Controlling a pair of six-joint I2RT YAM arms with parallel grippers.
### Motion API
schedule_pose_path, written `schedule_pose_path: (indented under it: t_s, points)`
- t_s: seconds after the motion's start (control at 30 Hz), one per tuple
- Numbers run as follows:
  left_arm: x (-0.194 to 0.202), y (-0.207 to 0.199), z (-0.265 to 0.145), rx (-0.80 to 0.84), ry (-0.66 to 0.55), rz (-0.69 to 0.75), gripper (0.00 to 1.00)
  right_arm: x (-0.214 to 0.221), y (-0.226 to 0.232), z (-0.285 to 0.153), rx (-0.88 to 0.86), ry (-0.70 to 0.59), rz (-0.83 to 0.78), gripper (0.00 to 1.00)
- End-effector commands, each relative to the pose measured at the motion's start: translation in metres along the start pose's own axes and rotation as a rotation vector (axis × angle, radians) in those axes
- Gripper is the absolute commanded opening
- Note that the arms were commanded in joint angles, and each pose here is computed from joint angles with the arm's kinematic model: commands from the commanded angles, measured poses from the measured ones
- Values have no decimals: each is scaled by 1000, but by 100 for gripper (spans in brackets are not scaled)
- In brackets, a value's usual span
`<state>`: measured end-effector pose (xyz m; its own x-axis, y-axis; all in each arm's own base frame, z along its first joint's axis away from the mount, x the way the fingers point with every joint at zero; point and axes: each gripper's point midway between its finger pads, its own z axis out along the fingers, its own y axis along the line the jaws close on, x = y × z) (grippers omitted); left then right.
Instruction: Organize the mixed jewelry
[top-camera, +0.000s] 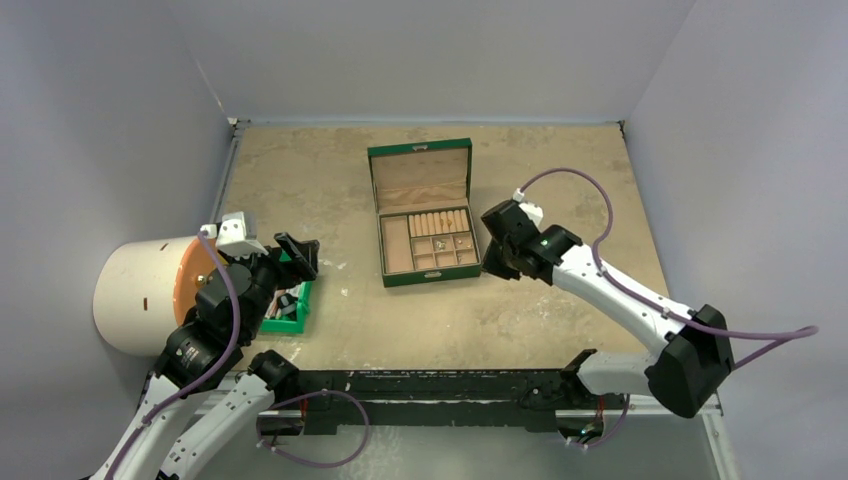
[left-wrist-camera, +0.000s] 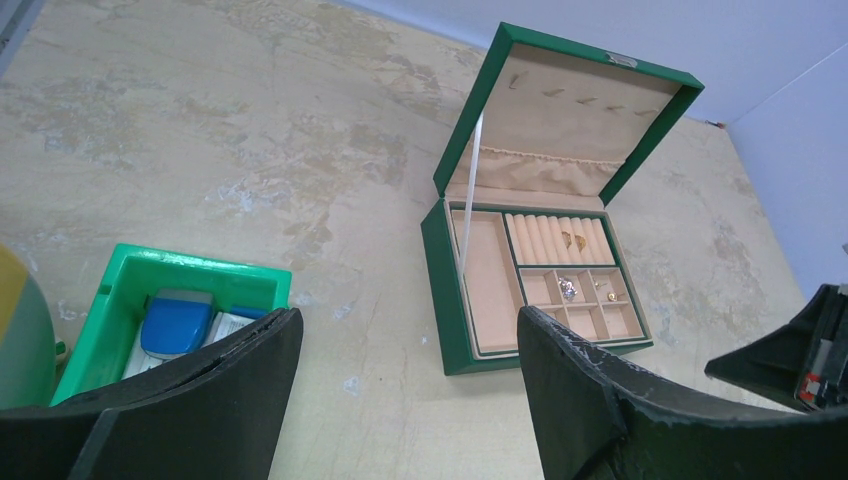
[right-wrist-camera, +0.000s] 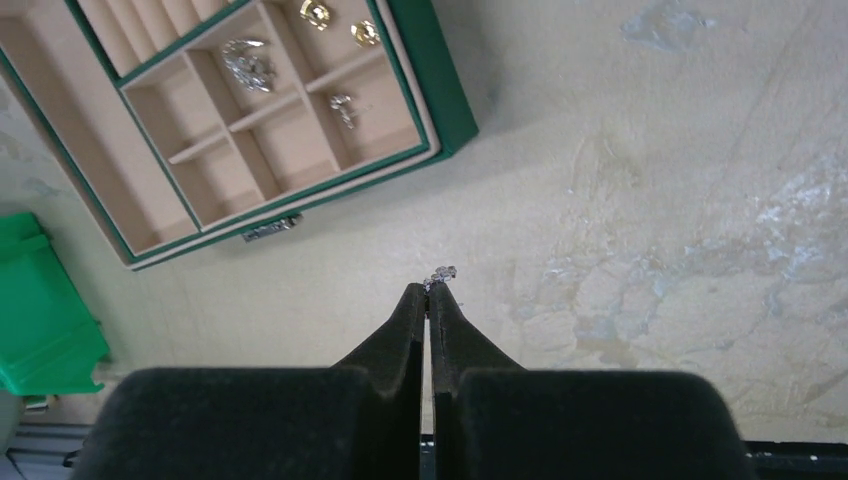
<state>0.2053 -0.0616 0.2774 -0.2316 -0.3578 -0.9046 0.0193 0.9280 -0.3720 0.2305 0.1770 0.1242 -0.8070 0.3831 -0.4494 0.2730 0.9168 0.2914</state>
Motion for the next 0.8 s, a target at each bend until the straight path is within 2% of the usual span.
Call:
schedule_pose_path:
  t_s: [0.0, 0.33, 0.77]
  points:
    - [-8, -1, 1, -8, -29, -22, 78, -24, 22, -1, -15, -60, -45, 0]
    - [-8, 1, 1, -16, -31, -22, 78, -38, 46, 28, 6, -78, -71, 0]
    - [-7, 1, 2, -19, -25, -19, 79, -38, 53, 62, 69, -64, -81, 0]
